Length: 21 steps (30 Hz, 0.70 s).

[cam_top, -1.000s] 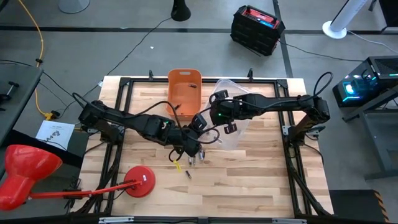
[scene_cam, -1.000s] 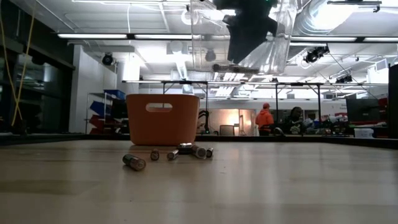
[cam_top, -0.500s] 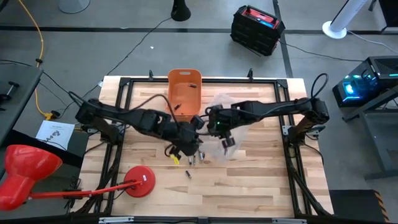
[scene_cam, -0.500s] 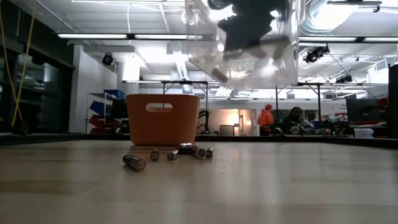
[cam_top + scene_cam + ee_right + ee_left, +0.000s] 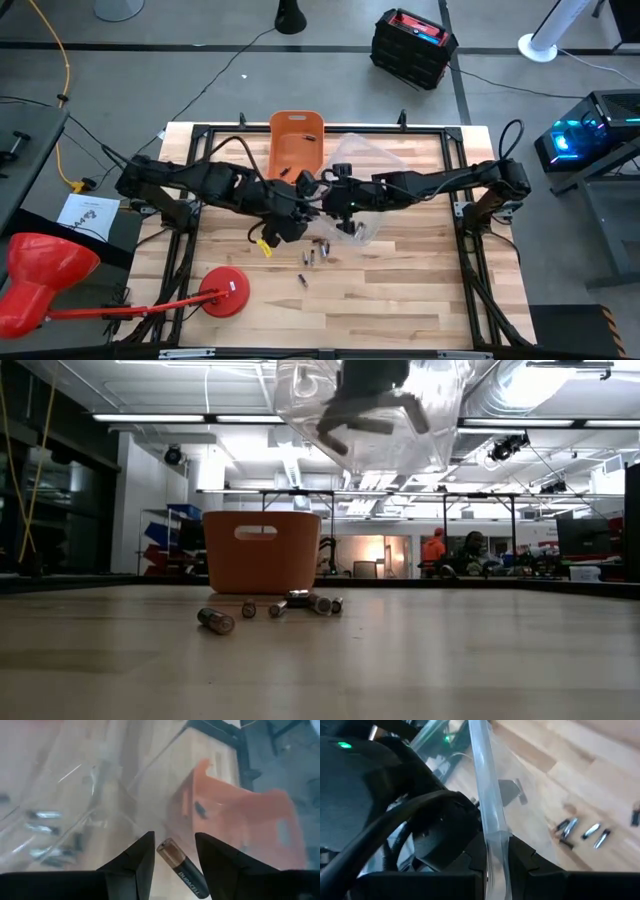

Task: Sort batteries
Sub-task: Put the brown battery into the orange bin

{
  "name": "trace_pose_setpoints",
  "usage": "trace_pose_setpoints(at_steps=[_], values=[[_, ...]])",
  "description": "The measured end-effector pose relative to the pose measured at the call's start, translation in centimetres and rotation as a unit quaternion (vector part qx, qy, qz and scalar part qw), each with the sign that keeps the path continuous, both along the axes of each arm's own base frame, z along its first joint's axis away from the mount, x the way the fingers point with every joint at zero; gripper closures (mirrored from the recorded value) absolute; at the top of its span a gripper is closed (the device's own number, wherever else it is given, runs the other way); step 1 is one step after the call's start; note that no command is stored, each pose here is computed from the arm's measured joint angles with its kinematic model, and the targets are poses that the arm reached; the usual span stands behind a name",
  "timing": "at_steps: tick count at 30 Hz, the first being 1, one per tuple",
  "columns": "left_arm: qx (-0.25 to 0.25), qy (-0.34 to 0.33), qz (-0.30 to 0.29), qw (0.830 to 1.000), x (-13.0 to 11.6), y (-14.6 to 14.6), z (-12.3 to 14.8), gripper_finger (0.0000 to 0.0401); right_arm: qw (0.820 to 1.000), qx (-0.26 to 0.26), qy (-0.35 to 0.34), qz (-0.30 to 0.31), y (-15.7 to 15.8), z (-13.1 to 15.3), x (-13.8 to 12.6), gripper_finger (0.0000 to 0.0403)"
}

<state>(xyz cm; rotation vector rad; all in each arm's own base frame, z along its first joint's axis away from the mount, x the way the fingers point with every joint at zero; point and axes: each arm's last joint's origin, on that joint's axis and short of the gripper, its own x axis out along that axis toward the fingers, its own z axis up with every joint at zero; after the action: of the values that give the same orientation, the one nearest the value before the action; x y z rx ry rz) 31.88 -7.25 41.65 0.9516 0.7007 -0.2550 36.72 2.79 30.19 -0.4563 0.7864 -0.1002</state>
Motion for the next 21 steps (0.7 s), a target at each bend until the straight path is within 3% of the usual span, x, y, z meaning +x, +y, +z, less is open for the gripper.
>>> trace_pose_setpoints(at_steps=[11, 15, 21], values=[[0.029, 0.014, 0.006, 0.999, 0.4, -1.2, -0.8, 0.0374, 0.991, -0.074, 0.100, 0.044, -2.4, 0.2, -1.0, 0.0261], [0.016, 0.018, 0.012, 1.000, 0.5, -1.5, -1.0, 0.0374, 0.987, -0.055, 0.141, 0.055, -3.0, -0.3, -1.6, 0.0261], [0.013, 0.011, 0.010, 1.000, 0.5, -1.7, -1.0, 0.0374, 0.988, -0.023, 0.147, 0.042, -3.7, -0.5, -1.8, 0.0261]])
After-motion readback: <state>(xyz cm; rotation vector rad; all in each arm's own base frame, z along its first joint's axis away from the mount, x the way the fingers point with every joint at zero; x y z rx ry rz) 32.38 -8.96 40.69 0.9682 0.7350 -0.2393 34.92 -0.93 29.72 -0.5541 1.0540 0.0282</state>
